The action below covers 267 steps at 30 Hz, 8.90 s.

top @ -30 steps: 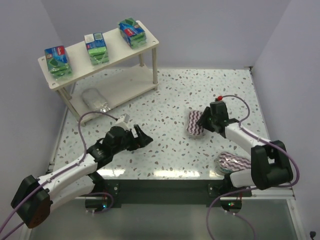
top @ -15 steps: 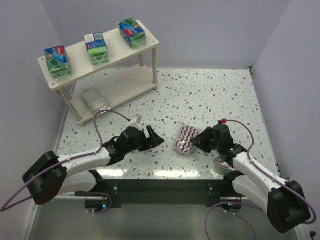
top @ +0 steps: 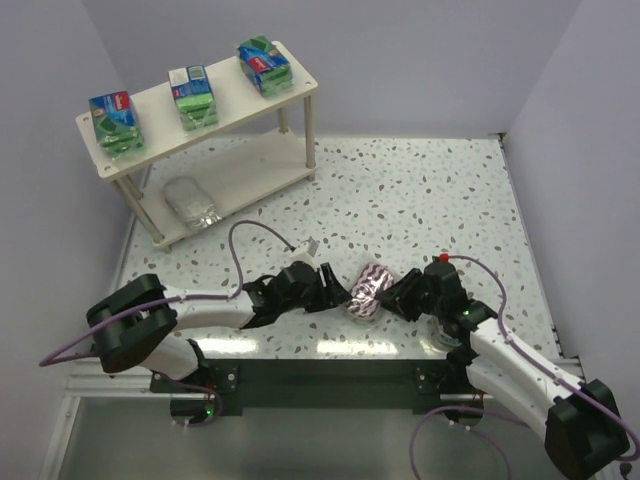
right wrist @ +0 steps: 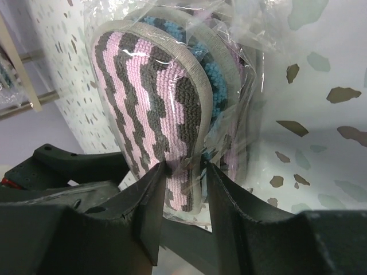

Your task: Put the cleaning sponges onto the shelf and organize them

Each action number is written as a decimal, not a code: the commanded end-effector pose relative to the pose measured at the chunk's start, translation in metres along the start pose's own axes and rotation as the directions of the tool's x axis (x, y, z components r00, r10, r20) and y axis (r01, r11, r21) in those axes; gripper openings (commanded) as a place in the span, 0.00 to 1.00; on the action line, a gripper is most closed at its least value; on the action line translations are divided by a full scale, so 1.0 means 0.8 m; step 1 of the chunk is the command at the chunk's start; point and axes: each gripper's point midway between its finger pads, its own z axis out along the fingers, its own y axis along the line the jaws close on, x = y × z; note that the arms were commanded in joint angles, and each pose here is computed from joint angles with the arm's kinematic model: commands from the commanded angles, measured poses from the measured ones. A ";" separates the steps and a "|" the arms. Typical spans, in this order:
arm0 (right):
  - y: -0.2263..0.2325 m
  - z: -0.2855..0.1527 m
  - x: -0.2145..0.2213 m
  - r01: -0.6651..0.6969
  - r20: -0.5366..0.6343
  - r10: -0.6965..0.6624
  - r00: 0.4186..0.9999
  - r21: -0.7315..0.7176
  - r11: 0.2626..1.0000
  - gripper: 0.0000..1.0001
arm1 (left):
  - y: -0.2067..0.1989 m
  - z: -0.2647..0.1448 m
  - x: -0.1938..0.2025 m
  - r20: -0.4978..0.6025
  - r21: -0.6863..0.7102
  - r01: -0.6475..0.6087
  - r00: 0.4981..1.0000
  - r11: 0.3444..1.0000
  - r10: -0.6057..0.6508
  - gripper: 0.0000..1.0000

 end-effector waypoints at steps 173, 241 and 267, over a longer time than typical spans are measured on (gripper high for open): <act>-0.126 -0.069 -0.110 -0.002 0.202 -0.218 0.955 0.738 0.675 0.78 | -0.041 -0.119 -0.013 -0.078 0.339 -0.029 0.995 0.940 0.059 0.86; 0.106 -0.112 0.009 0.666 -0.026 -0.667 0.745 -0.040 0.745 0.98 | 0.012 0.031 -0.121 -0.051 0.068 -0.379 0.922 0.923 0.383 0.63; 0.105 -0.118 0.005 0.664 -0.019 -0.664 0.748 -0.014 0.748 0.98 | 0.042 0.031 -0.094 -0.095 0.046 -0.302 0.948 0.952 0.305 0.00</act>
